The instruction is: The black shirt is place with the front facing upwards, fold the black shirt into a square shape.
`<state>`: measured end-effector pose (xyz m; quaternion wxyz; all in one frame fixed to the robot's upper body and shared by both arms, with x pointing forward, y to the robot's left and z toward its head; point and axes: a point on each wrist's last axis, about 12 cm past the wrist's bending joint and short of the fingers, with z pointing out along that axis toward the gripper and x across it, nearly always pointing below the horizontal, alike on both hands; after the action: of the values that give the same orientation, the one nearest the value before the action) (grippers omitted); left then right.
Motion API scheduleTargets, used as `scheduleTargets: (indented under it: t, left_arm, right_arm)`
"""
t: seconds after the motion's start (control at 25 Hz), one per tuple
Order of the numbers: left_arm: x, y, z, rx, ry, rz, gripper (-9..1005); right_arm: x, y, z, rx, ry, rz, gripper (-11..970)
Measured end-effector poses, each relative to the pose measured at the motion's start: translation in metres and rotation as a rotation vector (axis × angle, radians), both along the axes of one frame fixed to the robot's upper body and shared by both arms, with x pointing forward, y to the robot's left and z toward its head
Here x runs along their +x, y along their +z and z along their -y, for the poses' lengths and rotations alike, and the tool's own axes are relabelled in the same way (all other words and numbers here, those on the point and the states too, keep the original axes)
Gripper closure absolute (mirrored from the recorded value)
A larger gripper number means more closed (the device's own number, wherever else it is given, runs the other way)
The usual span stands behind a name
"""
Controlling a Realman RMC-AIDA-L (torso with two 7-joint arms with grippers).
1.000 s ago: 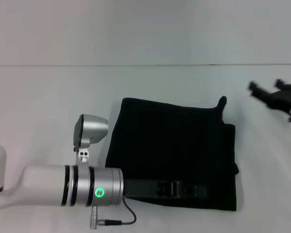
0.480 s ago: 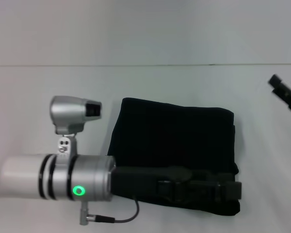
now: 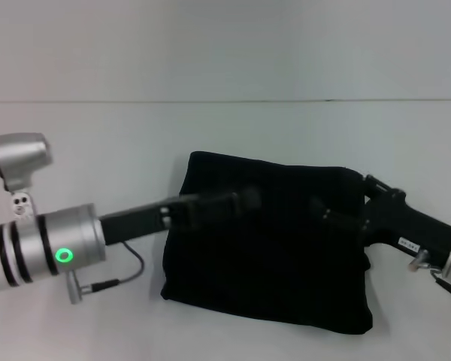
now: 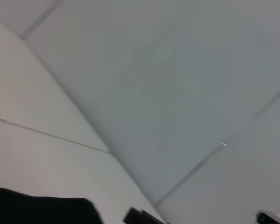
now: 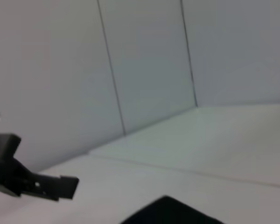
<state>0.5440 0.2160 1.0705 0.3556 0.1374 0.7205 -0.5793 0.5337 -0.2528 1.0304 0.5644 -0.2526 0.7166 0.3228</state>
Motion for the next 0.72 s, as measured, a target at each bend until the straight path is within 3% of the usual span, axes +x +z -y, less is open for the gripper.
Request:
scheduleTargets:
  t: [0.2, 0.36, 0.72]
  left_arm:
    - [0.007, -0.005, -0.014, 0.028, 0.098, -0.056, 50]
    - [0.013, -0.008, -0.019, 0.044, 0.159, -0.088, 50]
    - [0.027, -0.009, -0.033, 0.082, 0.257, -0.176, 49]
  right_arm:
    - [0.001, -0.016, 0.009, -0.081, -0.08, -0.086, 31]
    - [0.0, -0.025, 0.017, -0.122, -0.145, -0.128, 31]
    - [0.007, -0.024, 0.028, -0.115, -0.236, -0.142, 31]
